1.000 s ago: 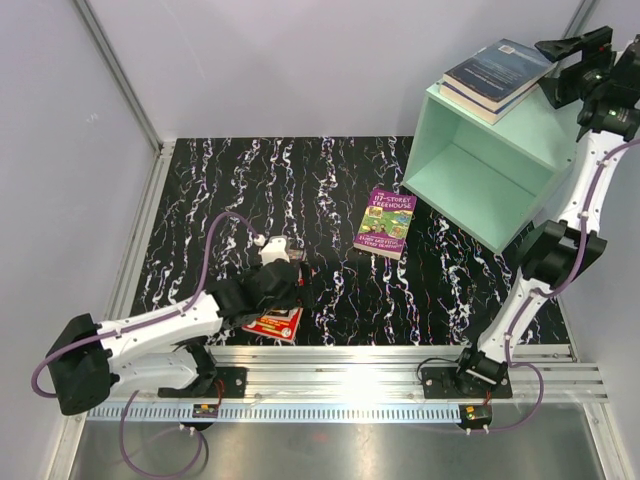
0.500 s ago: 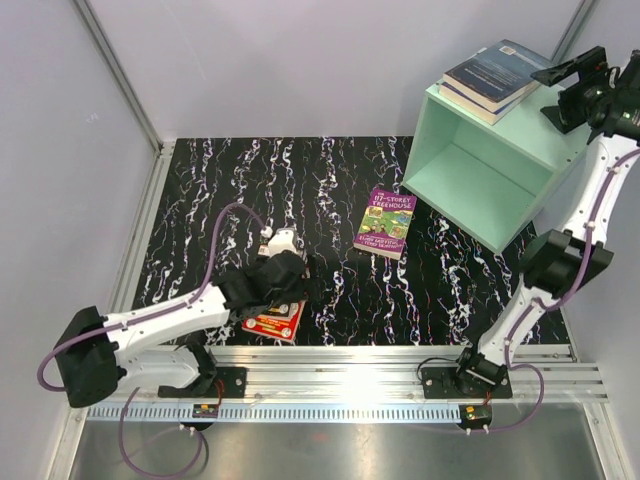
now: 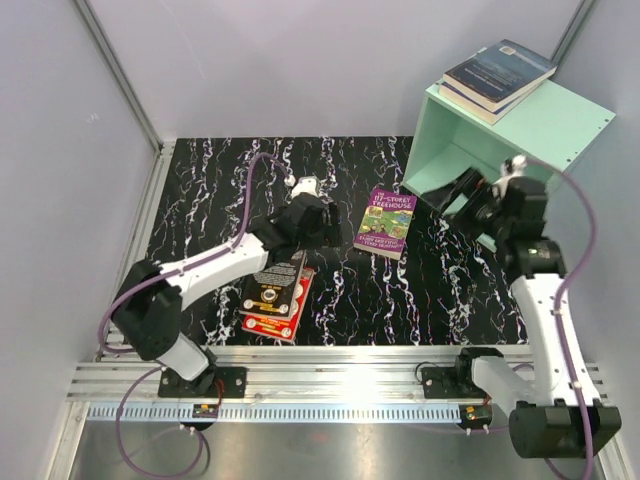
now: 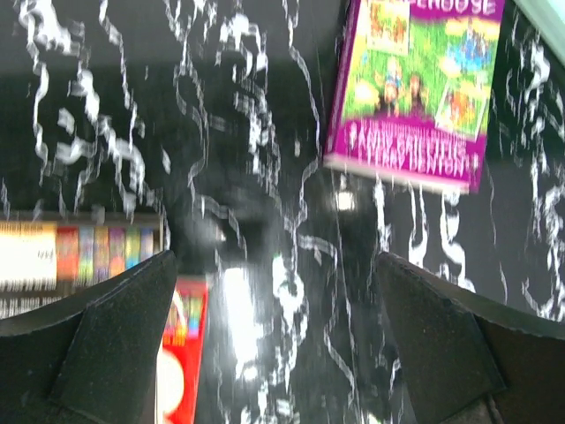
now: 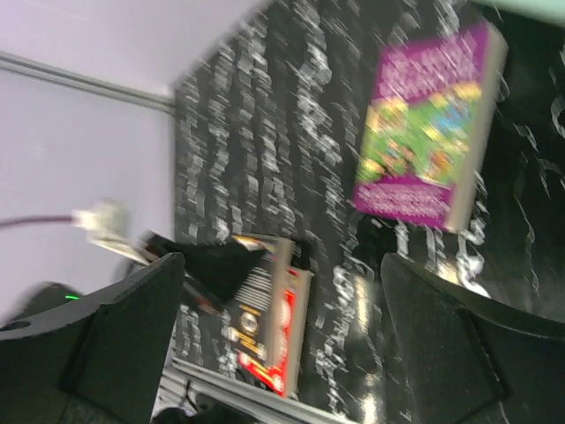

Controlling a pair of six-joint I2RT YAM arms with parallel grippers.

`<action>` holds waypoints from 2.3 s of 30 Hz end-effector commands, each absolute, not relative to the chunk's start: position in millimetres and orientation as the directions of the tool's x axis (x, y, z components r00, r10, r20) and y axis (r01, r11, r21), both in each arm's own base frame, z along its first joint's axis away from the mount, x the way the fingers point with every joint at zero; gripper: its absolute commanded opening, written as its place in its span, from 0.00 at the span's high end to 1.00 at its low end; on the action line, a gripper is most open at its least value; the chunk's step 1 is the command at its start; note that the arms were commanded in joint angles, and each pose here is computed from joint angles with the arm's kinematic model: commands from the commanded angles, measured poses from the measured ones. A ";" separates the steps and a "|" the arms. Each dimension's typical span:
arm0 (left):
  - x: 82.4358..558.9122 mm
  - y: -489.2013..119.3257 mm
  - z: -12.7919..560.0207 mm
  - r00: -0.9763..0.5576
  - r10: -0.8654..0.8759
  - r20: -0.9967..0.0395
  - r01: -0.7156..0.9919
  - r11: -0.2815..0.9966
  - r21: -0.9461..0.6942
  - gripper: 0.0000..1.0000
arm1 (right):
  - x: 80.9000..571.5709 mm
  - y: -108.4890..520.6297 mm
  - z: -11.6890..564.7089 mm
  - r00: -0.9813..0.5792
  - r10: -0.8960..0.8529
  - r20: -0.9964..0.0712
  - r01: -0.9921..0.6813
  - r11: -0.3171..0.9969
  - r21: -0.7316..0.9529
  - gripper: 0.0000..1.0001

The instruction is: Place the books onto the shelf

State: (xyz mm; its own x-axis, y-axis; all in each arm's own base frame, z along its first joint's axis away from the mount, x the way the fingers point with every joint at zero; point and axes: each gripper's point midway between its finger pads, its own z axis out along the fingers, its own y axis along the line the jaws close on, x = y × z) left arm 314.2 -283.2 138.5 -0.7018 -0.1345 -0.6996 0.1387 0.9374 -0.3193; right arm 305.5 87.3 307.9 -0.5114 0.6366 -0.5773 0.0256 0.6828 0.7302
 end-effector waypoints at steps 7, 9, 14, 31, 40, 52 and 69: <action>399.1 -366.1 135.8 -0.697 -0.031 -0.716 0.370 0.840 -0.397 0.01 | 347.4 100.8 137.2 -0.667 0.640 -0.381 0.246 0.672 0.698 0.00; 413.9 -380.4 147.4 -0.683 -0.023 -0.730 0.398 0.827 -0.398 0.01 | 358.1 99.1 117.8 -0.667 0.649 -0.366 0.277 0.672 0.687 0.00; 446.9 -384.1 114.1 -0.710 -0.020 -0.704 0.362 0.847 -0.389 0.01 | 376.1 99.6 81.6 -0.670 0.666 -0.327 0.321 0.658 0.682 0.00; 442.1 -407.8 19.6 -0.853 0.010 -0.522 0.313 0.811 -0.495 0.01 | 414.4 118.8 -12.8 -0.683 0.680 -0.266 0.394 0.650 0.650 0.07; 399.8 -418.0 8.7 -0.886 -0.005 -0.463 0.298 0.759 -0.579 0.01 | 408.4 158.0 13.4 -0.715 0.642 -0.277 0.288 0.632 0.719 0.83; 349.0 -429.6 64.9 -0.875 -0.016 -0.483 0.352 0.663 -0.661 0.02 | 378.6 194.5 108.2 -0.704 0.602 -0.376 0.074 0.589 0.805 0.98; 307.8 -410.4 82.4 -0.879 -0.031 -0.475 0.343 0.651 -0.677 0.03 | 343.9 211.5 76.1 -0.737 0.586 -0.337 0.114 0.599 0.793 0.56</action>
